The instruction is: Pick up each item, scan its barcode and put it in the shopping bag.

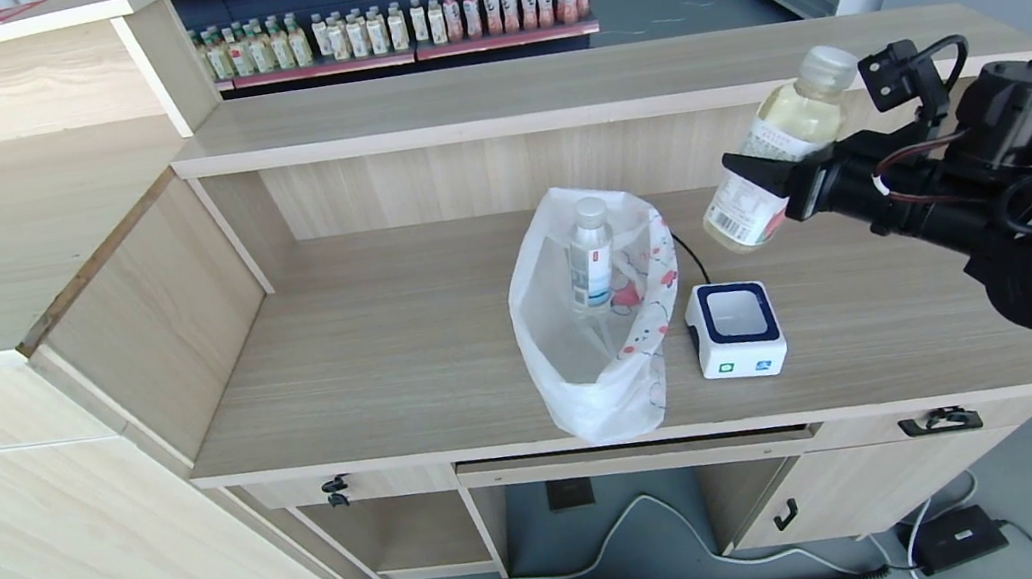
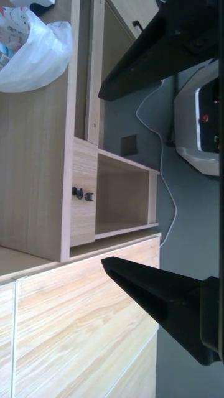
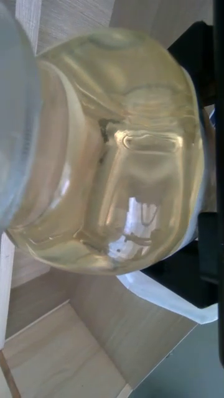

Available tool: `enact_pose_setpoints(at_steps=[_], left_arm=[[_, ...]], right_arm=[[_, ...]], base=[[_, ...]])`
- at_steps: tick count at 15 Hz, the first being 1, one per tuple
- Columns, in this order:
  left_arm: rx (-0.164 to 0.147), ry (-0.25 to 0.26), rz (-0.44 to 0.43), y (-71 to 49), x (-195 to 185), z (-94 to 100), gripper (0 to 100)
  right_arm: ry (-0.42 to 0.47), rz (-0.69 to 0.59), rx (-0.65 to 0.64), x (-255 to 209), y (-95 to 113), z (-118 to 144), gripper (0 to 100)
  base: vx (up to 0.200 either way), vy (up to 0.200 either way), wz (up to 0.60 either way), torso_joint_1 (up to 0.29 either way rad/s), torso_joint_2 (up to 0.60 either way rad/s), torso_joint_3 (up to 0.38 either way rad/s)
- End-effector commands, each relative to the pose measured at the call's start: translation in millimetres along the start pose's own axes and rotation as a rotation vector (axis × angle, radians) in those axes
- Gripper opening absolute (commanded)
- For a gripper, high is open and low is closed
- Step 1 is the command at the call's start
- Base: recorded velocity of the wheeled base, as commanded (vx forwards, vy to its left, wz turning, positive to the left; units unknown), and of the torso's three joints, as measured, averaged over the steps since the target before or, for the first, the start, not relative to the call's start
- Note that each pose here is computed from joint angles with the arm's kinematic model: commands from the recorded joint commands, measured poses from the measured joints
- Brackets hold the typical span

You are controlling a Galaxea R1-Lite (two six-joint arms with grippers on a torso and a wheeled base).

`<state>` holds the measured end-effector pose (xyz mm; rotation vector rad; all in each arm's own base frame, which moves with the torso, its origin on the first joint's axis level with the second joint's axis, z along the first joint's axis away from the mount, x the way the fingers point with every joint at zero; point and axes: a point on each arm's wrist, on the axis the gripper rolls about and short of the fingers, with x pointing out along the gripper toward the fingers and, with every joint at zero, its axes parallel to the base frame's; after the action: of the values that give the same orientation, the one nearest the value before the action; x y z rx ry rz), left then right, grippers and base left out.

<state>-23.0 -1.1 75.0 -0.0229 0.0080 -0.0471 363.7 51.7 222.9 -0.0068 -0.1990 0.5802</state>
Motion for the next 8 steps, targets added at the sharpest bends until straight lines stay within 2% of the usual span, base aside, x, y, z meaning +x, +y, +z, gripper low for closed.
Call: enact_pose_setpoints(at_steps=[1, 5, 8], left_arm=[[0.0, 0.002, -0.003, 0.0, 0.0, -0.2, 100], [0.0, 0.002, -0.003, -0.1, 0.0, -0.2, 100], [0.001, 0.002, -0.003, -0.1, 0.0, -0.2, 100]], right_arm=[[0.0, 0.002, 0.0, 1.5, -0.3, -0.7, 0], [0.005, 0.002, 0.002, 2.3, -0.7, -3.2, 0], [0.005, 0.004, 0.003, 3.9, -0.9, -4.1, 0]], base=[[0.0, 0.0, 0.0, 0.0, 0.0, 0.0], [0.0, 0.0, 0.0, 0.0, 0.0, 0.0], [0.0, 0.2, 0.0, -0.006, 0.0, 0.004]])
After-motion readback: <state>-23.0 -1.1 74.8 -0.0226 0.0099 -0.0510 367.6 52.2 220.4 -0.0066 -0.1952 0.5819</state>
